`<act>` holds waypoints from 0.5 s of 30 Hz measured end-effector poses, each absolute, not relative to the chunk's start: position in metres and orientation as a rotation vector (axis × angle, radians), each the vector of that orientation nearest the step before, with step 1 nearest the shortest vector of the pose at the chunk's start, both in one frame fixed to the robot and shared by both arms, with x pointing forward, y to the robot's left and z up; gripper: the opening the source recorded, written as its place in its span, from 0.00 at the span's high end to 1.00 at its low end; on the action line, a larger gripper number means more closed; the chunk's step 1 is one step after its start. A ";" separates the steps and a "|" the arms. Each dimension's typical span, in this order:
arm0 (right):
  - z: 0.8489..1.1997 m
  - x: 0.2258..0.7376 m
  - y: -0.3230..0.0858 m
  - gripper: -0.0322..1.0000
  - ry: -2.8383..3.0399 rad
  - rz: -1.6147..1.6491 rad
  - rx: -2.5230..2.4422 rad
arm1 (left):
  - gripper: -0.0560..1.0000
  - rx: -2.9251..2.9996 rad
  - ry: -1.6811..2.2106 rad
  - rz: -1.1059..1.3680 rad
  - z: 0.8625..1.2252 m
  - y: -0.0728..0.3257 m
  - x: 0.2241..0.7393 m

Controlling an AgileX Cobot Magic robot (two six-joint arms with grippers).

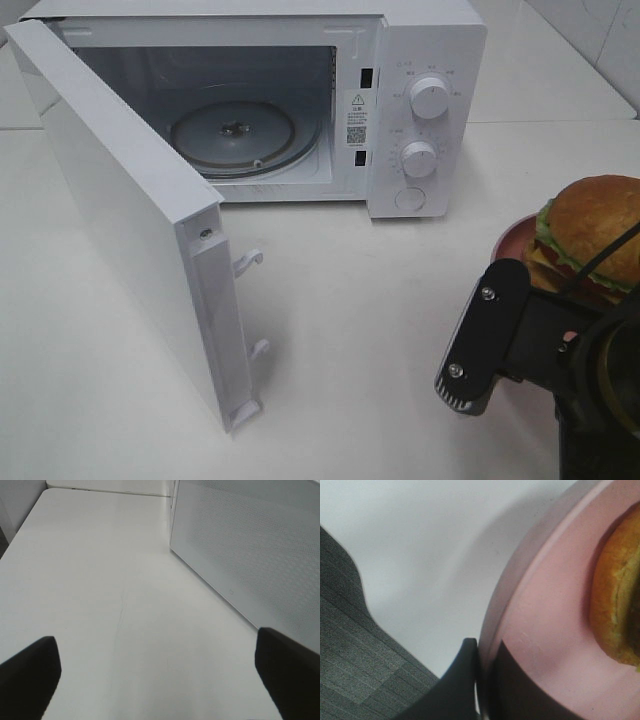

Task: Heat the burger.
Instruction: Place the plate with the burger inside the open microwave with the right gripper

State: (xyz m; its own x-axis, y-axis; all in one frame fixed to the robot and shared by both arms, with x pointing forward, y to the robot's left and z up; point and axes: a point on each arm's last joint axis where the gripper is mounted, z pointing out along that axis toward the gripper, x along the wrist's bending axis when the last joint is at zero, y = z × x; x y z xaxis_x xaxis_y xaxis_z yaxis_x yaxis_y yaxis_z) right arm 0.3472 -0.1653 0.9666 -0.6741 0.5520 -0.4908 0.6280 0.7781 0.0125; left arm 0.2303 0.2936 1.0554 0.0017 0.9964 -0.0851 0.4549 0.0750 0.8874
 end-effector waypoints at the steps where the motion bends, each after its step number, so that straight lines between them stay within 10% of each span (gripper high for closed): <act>1: 0.967 0.347 -0.165 0.94 2.493 -0.216 0.885 | 0.02 1.489 1.567 0.869 1.055 0.294 0.230; 15: 0.967 0.338 -0.158 0.94 2.562 -0.229 0.660 | 0.02 1.489 1.567 0.869 1.055 0.294 0.230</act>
State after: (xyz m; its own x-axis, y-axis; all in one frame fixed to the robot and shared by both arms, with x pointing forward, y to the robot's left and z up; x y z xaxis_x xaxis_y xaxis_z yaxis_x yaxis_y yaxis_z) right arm 0.3382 -0.1584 0.9667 -0.7675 0.4118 -0.4913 0.4924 0.8694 -0.0406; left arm 0.2303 0.2936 1.0554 0.0017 0.9964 -0.0851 0.4549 0.0750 0.8874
